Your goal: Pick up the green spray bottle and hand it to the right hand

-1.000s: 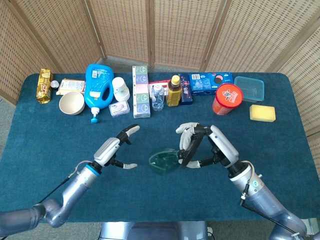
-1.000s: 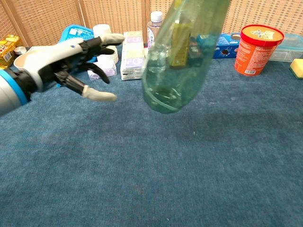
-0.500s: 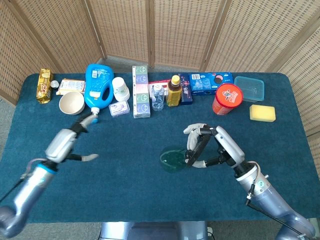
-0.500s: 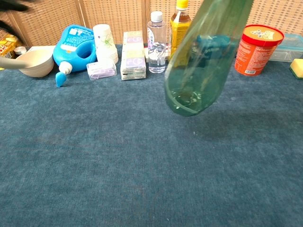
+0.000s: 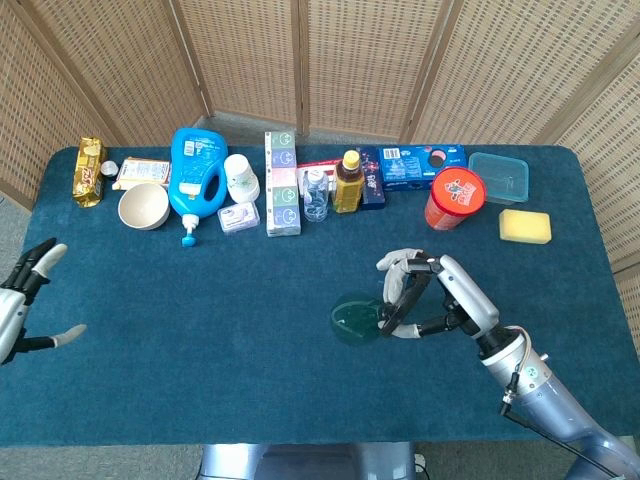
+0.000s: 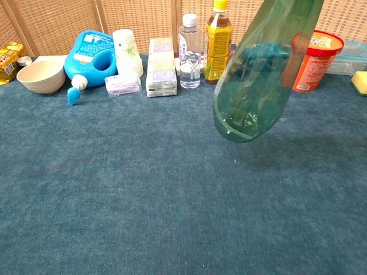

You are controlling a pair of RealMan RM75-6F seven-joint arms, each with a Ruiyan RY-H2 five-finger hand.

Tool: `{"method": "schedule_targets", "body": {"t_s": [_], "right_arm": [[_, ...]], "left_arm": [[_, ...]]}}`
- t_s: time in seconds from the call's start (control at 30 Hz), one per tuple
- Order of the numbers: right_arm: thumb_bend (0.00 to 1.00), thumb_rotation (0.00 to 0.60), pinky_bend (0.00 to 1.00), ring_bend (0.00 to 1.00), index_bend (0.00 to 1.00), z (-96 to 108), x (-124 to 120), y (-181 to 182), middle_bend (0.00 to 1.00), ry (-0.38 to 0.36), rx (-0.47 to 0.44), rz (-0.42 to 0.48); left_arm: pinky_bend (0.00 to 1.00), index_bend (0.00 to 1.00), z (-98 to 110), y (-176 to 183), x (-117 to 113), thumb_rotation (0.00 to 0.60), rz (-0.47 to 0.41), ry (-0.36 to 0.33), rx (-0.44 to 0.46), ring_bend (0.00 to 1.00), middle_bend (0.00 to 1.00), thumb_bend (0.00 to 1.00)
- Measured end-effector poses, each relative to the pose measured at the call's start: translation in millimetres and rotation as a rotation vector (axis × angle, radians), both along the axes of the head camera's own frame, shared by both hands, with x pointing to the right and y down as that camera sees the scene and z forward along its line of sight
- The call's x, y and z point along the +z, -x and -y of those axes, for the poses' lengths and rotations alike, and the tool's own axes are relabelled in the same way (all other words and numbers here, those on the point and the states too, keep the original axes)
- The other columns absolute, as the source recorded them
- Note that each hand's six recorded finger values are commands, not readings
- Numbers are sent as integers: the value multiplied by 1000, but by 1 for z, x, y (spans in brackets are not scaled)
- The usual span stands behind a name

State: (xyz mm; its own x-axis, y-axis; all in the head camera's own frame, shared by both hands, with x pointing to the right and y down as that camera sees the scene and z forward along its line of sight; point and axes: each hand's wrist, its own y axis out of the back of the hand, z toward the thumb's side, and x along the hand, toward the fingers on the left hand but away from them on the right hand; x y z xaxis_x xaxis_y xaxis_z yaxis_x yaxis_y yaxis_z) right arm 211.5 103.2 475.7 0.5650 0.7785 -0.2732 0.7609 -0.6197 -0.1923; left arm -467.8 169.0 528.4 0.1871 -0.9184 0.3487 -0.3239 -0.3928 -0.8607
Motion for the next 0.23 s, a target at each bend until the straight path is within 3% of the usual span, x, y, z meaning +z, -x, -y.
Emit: {"method": "schedule_targets", "body": {"t_s": [0.13, 0.23], "right_arm": [[397, 600, 239, 324, 692, 2, 1, -5, 683, -1, 12, -11], [397, 600, 239, 324, 692, 3, 2, -8, 683, -5, 17, -26]], "left_arm": [[227, 0, -7, 20, -7, 600, 50, -24, -59, 0, 0, 0], [80, 0, -14, 36, -14, 600, 116, -54, -109, 0, 0, 0]]}}
